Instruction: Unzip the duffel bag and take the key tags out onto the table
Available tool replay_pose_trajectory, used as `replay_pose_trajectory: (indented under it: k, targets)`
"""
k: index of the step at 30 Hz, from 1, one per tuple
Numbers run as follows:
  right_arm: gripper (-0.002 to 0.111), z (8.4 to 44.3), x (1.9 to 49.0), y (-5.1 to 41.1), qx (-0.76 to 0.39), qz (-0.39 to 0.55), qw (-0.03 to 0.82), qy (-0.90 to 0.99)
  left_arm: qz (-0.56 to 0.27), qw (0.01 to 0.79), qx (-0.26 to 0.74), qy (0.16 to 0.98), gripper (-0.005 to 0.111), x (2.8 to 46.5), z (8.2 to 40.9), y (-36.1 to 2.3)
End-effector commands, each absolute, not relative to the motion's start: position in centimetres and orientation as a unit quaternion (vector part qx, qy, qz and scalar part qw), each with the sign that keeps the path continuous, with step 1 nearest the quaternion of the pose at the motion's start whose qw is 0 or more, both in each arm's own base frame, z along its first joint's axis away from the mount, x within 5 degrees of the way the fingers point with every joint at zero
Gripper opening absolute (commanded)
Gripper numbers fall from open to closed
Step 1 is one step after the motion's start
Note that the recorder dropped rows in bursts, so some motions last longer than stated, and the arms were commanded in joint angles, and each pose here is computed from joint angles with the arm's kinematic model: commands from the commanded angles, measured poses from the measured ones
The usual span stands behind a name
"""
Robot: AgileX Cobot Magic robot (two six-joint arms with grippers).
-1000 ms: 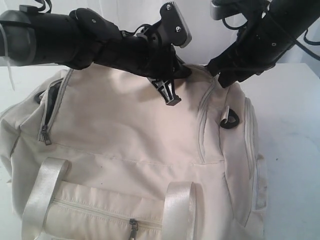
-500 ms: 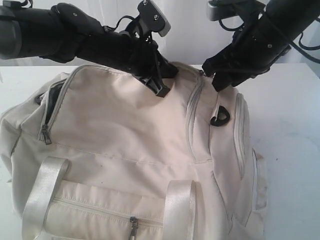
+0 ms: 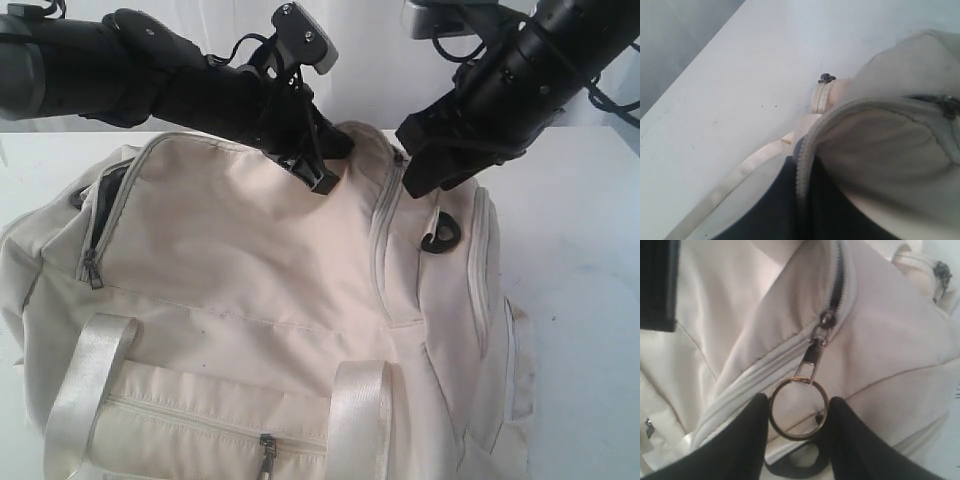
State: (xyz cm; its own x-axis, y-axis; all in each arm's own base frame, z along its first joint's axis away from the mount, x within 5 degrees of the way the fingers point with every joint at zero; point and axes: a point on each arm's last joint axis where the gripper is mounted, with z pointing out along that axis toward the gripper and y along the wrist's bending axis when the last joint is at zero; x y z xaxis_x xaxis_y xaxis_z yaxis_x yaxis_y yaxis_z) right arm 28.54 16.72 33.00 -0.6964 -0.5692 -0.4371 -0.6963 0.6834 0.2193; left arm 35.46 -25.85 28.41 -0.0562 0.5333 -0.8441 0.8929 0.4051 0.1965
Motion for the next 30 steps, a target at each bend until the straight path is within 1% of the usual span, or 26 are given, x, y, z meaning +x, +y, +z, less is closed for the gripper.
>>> replay_pose_trajectory:
  k: [1, 6, 11, 16, 19, 23, 26, 27, 30]
  targets:
    - [0.000, 33.2, 26.4, 16.6, -0.380, 0.213, 0.139, 0.889, -0.172, 0.484, 0.472, 0.717, 0.000, 36.8, 28.7, -24.8]
    - [0.000, 32.2, 24.8, 16.5, -0.389, 0.213, 0.118, 0.888, -0.172, 0.484, 0.472, 0.717, 0.000, 36.8, 28.7, -24.8]
    - [0.000, 32.2, 22.8, 16.2, -0.401, 0.216, 0.115, 0.883, -0.172, 0.484, 0.472, 0.717, 0.000, 36.8, 28.7, -24.8]
    - [0.000, 32.5, 19.2, 16.0, -0.427, 0.220, 0.116, 0.869, -0.172, 0.484, 0.472, 0.717, 0.000, 36.8, 28.7, -24.8]
    - [0.000, 31.3, 17.4, 15.0, -0.427, 0.218, 0.099, 0.872, -0.172, 0.484, 0.472, 0.717, 0.000, 36.8, 28.7, -24.8]
    - [0.000, 29.5, 16.5, 14.4, -0.436, 0.211, 0.070, 0.872, -0.183, 0.474, 0.481, 0.715, 0.000, 36.5, 28.7, -24.9]
    - [0.000, 29.3, 17.4, 14.7, -0.424, 0.208, 0.123, 0.873, -0.194, 0.473, 0.489, 0.707, 0.000, 35.8, 29.5, -24.8]
    - [0.002, 29.3, 17.4, 14.7, -0.428, 0.207, 0.127, 0.871, -0.196, 0.472, 0.492, 0.705, 0.000, 35.7, 29.7, -24.8]
    - [0.016, 29.4, 17.5, 14.8, -0.438, 0.208, 0.135, 0.864, -0.203, 0.464, 0.505, 0.699, 0.000, 35.2, 30.0, -24.8]
